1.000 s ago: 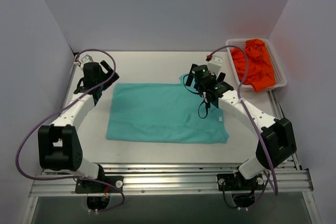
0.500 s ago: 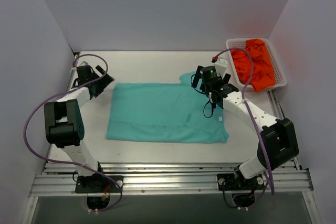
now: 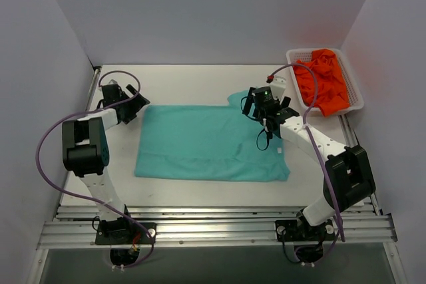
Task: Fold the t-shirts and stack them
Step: Fold the tshirt
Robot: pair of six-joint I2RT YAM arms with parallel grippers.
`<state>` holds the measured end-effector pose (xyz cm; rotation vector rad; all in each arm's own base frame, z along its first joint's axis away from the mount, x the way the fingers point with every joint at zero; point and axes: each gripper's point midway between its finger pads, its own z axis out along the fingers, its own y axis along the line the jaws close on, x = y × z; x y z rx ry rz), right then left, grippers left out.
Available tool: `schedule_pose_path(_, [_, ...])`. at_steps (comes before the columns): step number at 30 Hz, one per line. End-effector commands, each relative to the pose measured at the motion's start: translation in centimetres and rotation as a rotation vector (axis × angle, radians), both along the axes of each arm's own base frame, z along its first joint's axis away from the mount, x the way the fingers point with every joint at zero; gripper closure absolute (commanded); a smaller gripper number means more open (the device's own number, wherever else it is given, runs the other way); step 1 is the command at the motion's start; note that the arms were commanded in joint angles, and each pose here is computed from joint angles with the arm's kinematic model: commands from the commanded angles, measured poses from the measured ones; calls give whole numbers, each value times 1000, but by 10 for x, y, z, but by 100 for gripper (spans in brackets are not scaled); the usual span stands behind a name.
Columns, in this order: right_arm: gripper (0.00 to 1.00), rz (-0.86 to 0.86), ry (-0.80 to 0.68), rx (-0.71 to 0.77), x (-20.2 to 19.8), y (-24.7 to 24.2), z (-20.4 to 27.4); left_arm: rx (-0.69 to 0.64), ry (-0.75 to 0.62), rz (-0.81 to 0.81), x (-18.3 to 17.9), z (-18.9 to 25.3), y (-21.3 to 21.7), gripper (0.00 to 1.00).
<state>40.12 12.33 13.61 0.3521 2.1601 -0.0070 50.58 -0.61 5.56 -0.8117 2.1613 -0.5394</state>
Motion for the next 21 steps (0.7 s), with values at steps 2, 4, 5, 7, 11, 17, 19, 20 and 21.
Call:
schedule_pose_path(2, [1, -16, -30, 5, 6, -6, 4, -27, -68, -51, 20, 16, -16, 0])
schedule_pose_path(4, [1, -19, -25, 5, 6, -6, 1, -29, -64, -74, 23, 12, -24, 0])
schedule_pose_path(5, [1, -20, -23, 5, 6, -6, 0, -30, -57, -82, 22, 10, -27, 0])
schedule_pose_path(7, [1, -20, -23, 3, 7, -7, -1, -30, -49, -94, 25, 7, -31, 0])
schedule_pose_path(11, [1, -31, -19, -1, 6, -10, -4, -32, -37, -104, 25, 2, -35, 7])
schedule_pose_path(17, [1, -39, -17, -2, 6, -13, -6, -32, -33, -103, 25, 1, -35, 27])
schedule_pose_path(19, [1, -44, -14, 0, 7, -15, -9, -33, -26, -106, 25, -2, -35, 37])
schedule_pose_path(20, [1, -41, -10, 4, 7, -15, -11, -33, -27, -108, 25, -2, -35, 44])
schedule_pose_path(21, [1, -46, -5, 3, 7, -16, -14, -34, -25, -109, 25, -2, -36, 48])
